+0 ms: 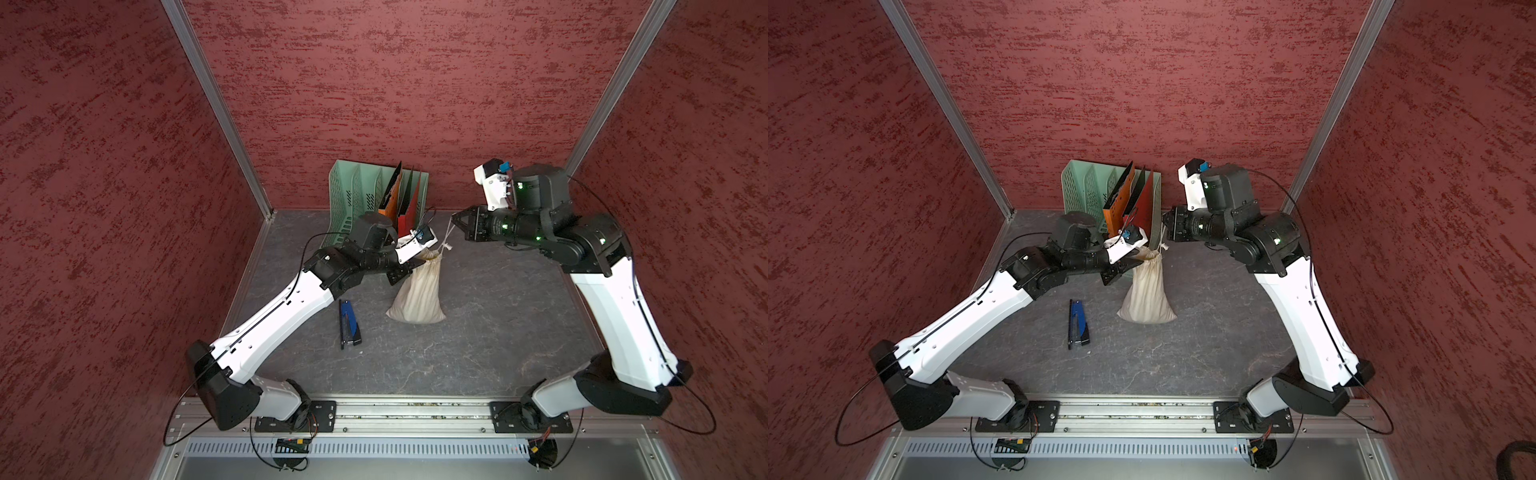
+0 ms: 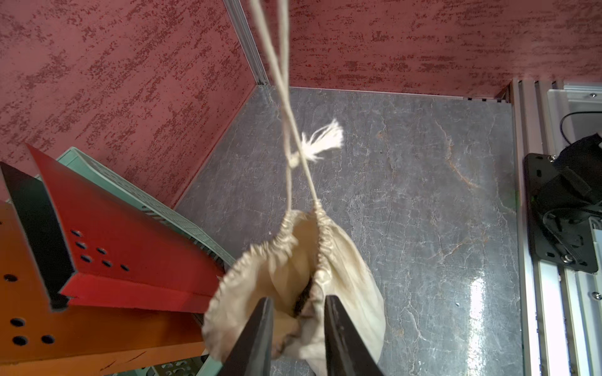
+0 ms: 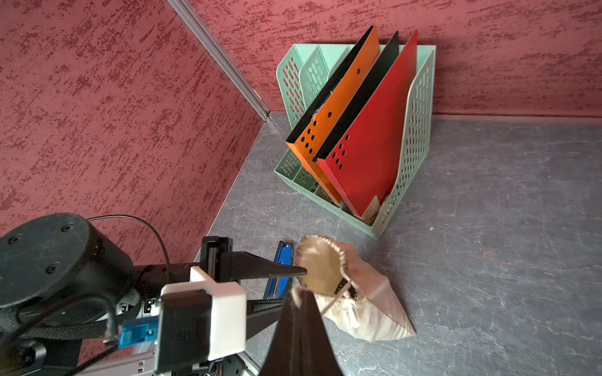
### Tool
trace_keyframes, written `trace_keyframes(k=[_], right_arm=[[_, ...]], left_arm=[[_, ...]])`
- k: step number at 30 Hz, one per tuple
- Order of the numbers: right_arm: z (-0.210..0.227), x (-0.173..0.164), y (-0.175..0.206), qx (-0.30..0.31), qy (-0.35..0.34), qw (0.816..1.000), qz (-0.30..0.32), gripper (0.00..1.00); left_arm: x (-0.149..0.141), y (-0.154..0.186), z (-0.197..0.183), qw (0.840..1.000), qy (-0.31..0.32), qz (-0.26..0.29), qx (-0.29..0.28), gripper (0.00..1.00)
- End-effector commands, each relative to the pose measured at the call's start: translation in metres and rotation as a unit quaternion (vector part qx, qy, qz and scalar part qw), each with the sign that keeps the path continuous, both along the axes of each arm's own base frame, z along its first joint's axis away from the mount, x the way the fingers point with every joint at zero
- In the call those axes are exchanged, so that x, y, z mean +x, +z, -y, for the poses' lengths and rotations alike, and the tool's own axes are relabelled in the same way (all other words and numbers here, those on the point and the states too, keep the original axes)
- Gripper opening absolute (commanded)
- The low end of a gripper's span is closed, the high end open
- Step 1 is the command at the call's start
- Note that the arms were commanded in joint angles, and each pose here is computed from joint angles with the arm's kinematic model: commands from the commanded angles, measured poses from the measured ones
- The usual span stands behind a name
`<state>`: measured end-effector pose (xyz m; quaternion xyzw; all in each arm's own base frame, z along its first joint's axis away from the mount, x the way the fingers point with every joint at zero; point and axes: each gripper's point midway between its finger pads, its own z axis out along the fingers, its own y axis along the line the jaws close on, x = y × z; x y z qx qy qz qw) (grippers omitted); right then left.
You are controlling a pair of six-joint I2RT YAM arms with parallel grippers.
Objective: Close the soil bag
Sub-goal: Frap the soil bag at the center of the board.
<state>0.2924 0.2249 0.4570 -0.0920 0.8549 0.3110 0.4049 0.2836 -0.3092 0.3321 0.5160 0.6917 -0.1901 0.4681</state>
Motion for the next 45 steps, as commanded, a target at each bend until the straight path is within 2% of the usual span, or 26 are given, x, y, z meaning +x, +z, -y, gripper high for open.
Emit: trace_keyframes(k=[1, 4, 9, 18, 24, 32, 36, 38, 42, 45], right_arm=[[-0.01, -0.004, 0.016, 0.035, 0.023, 0.999, 0.026, 0.0], [-0.014, -0.003, 0.006, 0.032, 0.028, 0.999, 0.013, 0.0], [-0.006, -0.013, 0.014, 0.035, 0.027, 0.999, 0.023, 0.0], [0.003, -0.018, 0.028, 0.026, 0.018, 0.999, 0.038, 0.0], [0.003, -0.022, 0.025, 0.032, 0.02, 0.999, 0.026, 0.0], [0.002, -0.025, 0.024, 0.043, 0.02, 0.999, 0.017, 0.0], [0.003, -0.026, 0.023, 0.043, 0.016, 0.999, 0.015, 0.0], [0.005, -0.026, 0.024, 0.043, 0.011, 0.999, 0.016, 0.0], [0.012, -0.028, 0.03, 0.046, 0.001, 0.999, 0.025, 0.0], [0.015, -0.03, 0.033, 0.048, -0.004, 0.998, 0.03, 0.0]], left_arm=[[0.002, 0.025, 0.006, 0.999, -0.001, 0.006, -0.048, 0.35], [0.002, 0.033, 0.014, 0.998, -0.015, 0.009, -0.062, 0.39], [-0.001, 0.045, 0.026, 0.995, -0.051, 0.017, -0.087, 0.46], [-0.019, 0.032, 0.052, 0.988, -0.135, 0.007, -0.08, 0.48], [0.001, 0.016, 0.053, 0.993, -0.101, 0.025, -0.058, 0.49], [0.014, 0.023, 0.061, 0.992, -0.095, 0.045, -0.072, 0.5], [0.015, 0.023, 0.07, 0.99, -0.113, 0.035, -0.072, 0.39], [0.014, 0.017, 0.073, 0.99, -0.123, 0.028, -0.067, 0.29], [0.011, 0.002, 0.072, 0.99, -0.132, 0.006, -0.047, 0.01], [0.01, -0.009, 0.071, 0.991, -0.13, -0.008, -0.034, 0.0]])
